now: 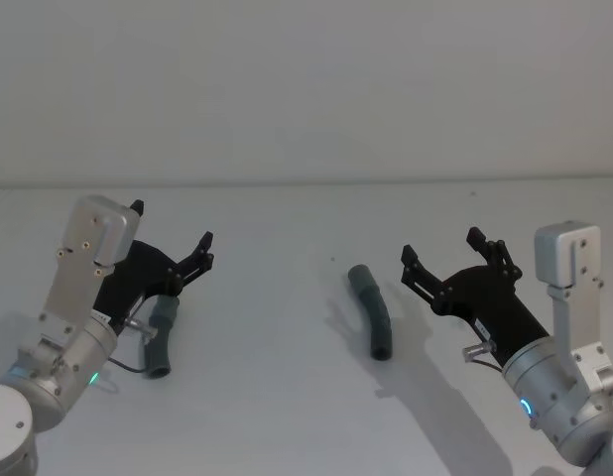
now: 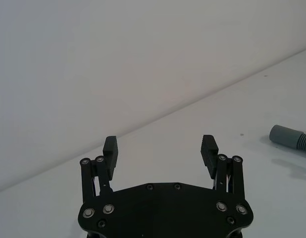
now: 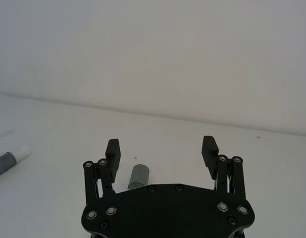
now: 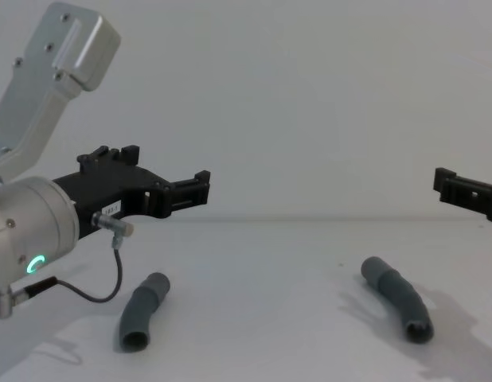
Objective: Use both hands to pick up one end of the pipe from the table, align the ends, and insert them.
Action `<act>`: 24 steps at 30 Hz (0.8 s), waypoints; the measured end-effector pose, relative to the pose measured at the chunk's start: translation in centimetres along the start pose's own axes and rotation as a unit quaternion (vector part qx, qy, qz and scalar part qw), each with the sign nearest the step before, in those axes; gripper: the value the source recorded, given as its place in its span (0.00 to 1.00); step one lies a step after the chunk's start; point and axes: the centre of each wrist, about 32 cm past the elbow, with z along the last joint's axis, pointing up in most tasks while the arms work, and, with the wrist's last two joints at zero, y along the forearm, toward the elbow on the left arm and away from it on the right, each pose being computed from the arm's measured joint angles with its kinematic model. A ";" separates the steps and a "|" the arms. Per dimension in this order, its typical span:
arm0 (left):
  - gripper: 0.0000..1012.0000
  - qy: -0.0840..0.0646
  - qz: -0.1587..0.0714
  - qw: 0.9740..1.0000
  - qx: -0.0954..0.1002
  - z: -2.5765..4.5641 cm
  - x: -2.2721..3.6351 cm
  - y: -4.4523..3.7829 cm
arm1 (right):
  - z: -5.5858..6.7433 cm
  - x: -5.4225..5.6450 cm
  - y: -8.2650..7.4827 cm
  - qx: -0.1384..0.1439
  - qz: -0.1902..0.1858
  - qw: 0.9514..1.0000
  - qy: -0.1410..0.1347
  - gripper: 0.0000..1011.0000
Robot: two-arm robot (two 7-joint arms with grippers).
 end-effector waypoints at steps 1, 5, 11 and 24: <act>0.99 0.000 0.000 1.000 0.000 0.00 0.00 0.00 | 0.0 0.0 0.0 0.000 0.000 1.000 0.000 0.99; 0.99 0.000 -0.001 1.000 -0.001 0.01 0.09 -0.04 | 0.0 0.0 0.0 0.000 0.000 1.000 0.000 0.99; 0.99 0.003 -0.008 1.000 -0.002 -0.07 0.61 -0.03 | 0.0 0.0 0.0 0.000 0.000 1.000 0.000 0.99; 0.99 0.017 0.001 1.000 0.022 -0.06 0.27 1.53 | 0.0 0.0 0.0 0.000 0.000 1.000 0.000 0.99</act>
